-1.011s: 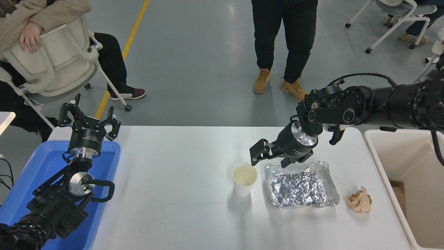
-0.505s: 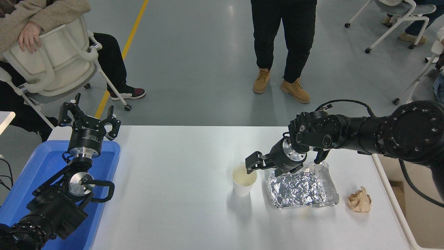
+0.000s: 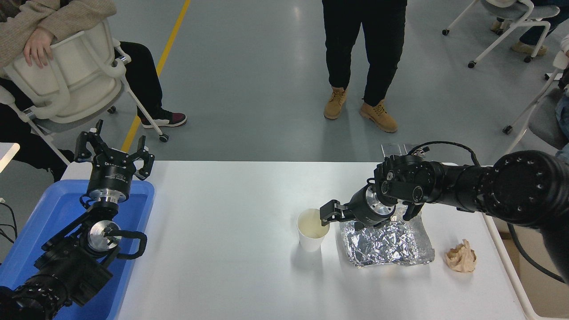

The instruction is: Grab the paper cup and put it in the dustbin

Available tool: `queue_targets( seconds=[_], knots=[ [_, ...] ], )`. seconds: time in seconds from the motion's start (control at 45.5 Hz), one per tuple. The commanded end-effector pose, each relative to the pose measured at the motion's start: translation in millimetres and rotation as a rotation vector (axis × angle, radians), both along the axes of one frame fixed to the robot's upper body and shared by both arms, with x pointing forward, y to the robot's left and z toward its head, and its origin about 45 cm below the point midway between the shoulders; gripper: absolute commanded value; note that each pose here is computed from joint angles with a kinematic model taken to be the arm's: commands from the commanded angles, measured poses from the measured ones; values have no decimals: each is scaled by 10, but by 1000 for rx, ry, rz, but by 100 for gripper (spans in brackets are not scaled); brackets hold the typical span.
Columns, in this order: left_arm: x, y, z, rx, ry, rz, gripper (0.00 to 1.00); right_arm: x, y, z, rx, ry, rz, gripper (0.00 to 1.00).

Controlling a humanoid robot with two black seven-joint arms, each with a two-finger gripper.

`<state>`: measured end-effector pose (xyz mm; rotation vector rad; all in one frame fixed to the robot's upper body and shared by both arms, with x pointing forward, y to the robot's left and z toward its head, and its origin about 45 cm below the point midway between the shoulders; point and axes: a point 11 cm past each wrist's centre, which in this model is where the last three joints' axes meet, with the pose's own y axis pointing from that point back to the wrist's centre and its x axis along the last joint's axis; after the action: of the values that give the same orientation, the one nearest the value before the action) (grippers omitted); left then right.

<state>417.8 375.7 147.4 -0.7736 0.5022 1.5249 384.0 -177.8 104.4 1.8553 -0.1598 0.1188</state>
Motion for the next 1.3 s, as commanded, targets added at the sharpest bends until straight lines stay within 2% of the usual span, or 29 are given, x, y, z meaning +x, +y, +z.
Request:
queue_targets(
  seconds=[0.0,0.022,0.066,0.132,0.286,0.747,0.945,1.077,1.275],
  knots=[
    [-2,-1,-2,0,0,0,99,-1,-8,-14,2,-2,-3,36],
    [-2,-1,-2,0,0,0,99,10,-1,-1,5,-4,-4,25],
    [-3,3,-5,0,1,1,99,6,17,12,14,0,0,13],
    [2,1,2,0,0,0,99,1,70,40,51,4,10,0],
    [3,-2,4,0,-1,-1,99,22,195,143,142,-3,43,0],
    [2,1,2,0,0,0,99,197,272,416,136,-67,94,0],
    [-3,3,-5,0,1,1,99,334,489,938,120,-131,187,0],
    [-2,-1,-2,0,0,0,99,573,155,1518,73,-224,174,0],
    [-2,-1,-2,0,0,0,99,670,-238,2435,91,-304,110,0]
  ],
)
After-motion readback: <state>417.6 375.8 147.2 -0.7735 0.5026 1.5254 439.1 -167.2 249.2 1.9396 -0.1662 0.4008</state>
